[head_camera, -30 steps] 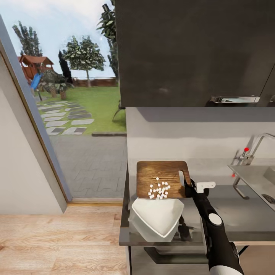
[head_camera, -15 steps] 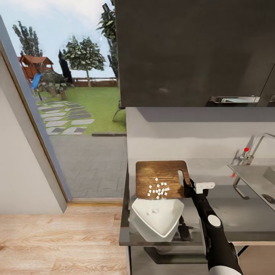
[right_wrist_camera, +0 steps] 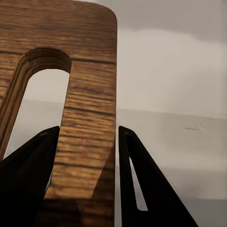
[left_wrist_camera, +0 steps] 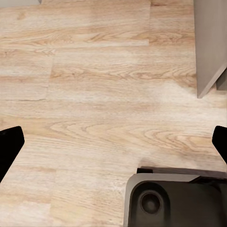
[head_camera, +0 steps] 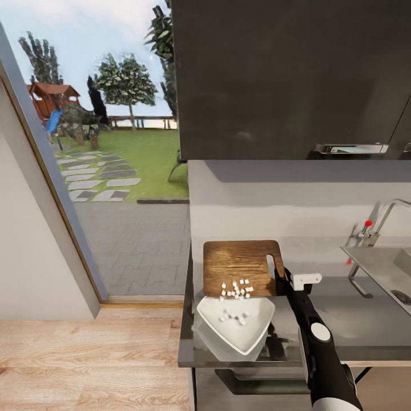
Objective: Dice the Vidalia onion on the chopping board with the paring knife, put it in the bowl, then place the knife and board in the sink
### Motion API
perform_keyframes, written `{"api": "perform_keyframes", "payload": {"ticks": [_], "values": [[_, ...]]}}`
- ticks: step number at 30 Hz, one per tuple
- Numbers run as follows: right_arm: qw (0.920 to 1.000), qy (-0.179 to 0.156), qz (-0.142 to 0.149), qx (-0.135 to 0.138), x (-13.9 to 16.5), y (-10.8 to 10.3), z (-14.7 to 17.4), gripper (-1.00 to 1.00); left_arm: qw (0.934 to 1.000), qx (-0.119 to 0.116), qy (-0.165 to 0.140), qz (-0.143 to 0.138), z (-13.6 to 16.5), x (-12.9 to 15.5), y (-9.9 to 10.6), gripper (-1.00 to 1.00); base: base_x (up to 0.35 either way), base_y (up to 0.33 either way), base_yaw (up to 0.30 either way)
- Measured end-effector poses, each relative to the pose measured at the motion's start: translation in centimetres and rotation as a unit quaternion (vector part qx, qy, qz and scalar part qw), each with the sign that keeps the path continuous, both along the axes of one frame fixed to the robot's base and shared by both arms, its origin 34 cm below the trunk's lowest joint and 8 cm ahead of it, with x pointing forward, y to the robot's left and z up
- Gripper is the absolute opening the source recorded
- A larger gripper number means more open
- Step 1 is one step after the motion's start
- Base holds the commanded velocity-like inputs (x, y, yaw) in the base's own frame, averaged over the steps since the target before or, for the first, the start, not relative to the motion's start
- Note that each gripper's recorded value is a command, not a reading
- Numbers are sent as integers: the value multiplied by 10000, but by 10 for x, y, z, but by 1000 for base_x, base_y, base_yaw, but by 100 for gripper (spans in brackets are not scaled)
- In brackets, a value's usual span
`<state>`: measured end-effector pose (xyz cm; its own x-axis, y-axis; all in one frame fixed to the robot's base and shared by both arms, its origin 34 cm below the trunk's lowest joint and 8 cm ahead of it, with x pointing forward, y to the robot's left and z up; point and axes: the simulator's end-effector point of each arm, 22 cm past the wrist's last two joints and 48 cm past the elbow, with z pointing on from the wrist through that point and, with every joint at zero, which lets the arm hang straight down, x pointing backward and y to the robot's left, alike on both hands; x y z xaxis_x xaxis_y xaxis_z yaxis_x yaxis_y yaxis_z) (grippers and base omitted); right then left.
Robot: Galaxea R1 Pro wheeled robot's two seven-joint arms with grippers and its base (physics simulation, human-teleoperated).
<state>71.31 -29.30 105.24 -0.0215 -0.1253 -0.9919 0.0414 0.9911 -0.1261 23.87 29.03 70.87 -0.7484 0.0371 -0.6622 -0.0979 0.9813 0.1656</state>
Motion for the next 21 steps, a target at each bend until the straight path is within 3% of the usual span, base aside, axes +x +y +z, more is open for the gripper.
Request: {"api": "perform_keyframes", "payload": {"ticks": [16, 21], "values": [[10000, -5, 0, -5, 0, 0, 0, -100, 10000, -2, 5, 2, 0, 0, 0, 100, 0, 0, 0], [10000, -6, 0, -5, 0, 0, 0, -100, 9999, -6, 142, -14, -6, -12, -2, 100, 0, 0, 0]]}}
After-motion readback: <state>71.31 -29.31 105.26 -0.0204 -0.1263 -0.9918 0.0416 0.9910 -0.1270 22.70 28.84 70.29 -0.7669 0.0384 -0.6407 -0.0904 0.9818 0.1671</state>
